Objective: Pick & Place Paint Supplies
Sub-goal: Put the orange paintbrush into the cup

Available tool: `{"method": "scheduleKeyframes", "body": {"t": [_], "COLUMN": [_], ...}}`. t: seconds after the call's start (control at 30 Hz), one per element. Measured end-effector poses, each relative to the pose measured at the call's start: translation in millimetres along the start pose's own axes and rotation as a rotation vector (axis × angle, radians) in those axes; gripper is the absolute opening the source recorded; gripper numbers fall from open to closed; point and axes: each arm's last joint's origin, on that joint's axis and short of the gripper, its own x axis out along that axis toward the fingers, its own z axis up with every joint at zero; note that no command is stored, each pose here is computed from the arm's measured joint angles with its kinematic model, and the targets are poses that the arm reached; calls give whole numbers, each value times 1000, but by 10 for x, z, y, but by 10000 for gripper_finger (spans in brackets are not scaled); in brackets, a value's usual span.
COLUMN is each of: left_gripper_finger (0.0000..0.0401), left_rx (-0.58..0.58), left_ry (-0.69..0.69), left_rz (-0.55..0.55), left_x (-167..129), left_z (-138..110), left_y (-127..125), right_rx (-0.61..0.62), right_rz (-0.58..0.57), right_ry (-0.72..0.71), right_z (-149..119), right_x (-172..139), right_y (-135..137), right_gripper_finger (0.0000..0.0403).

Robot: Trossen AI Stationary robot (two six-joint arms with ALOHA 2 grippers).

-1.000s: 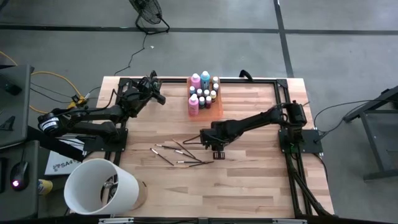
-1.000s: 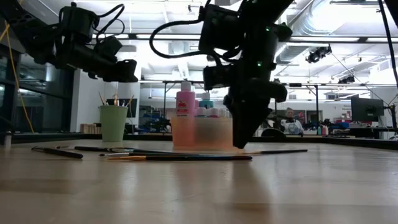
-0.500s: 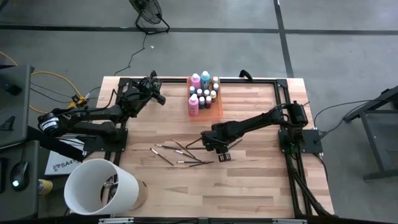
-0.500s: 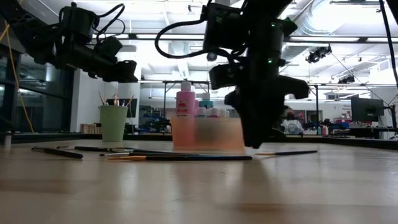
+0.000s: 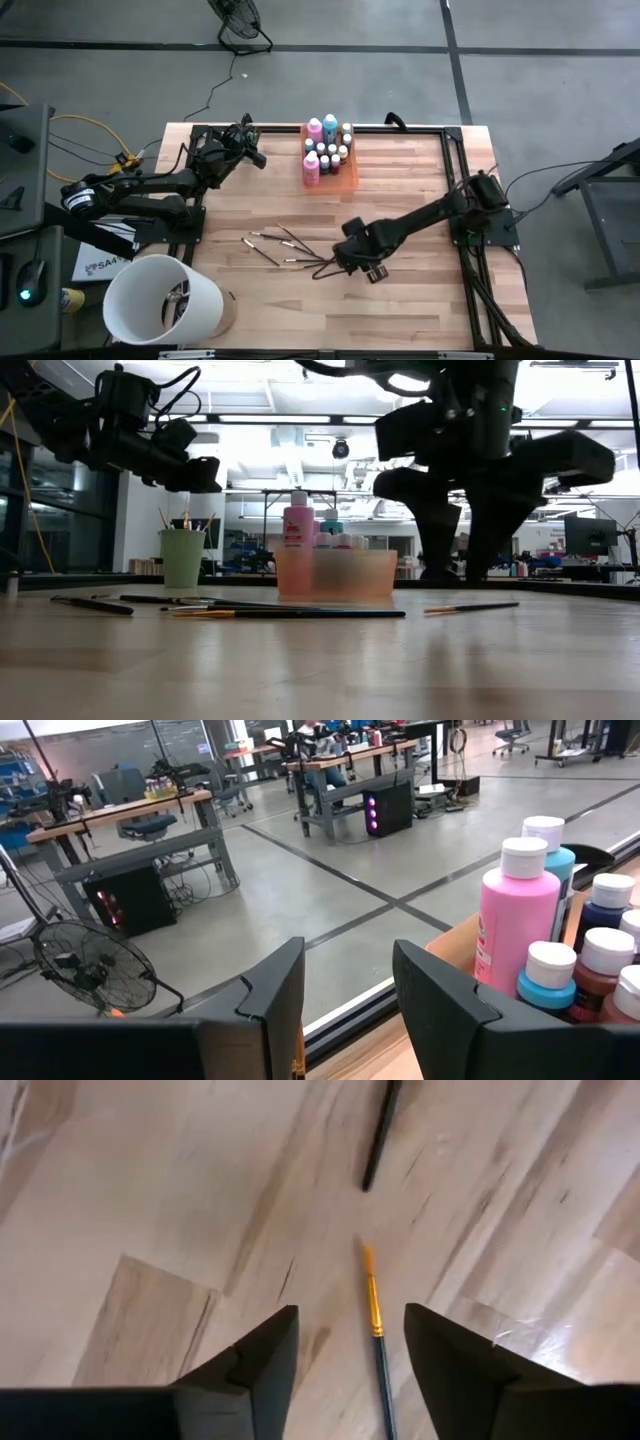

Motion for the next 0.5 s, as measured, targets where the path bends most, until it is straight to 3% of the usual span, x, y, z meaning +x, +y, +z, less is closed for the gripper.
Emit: {"method": "scheduleKeyframes", "body": {"t": [0.17, 0.5], "left_gripper_finger": [152, 152], "left_rx": [4, 9], "left_ry": [9, 18], "left_rz": [-1, -2], "left_x": [0, 0], "left_z": [-9, -19], "left_y": [-1, -2], "right_rx": [-29, -12], "right_rz": [-5, -11], "right_ry": [-11, -92], "right_z": [23, 74], "right_x": [20, 46], "right_y": [37, -139], "right_gripper_finger": [191, 180]}}
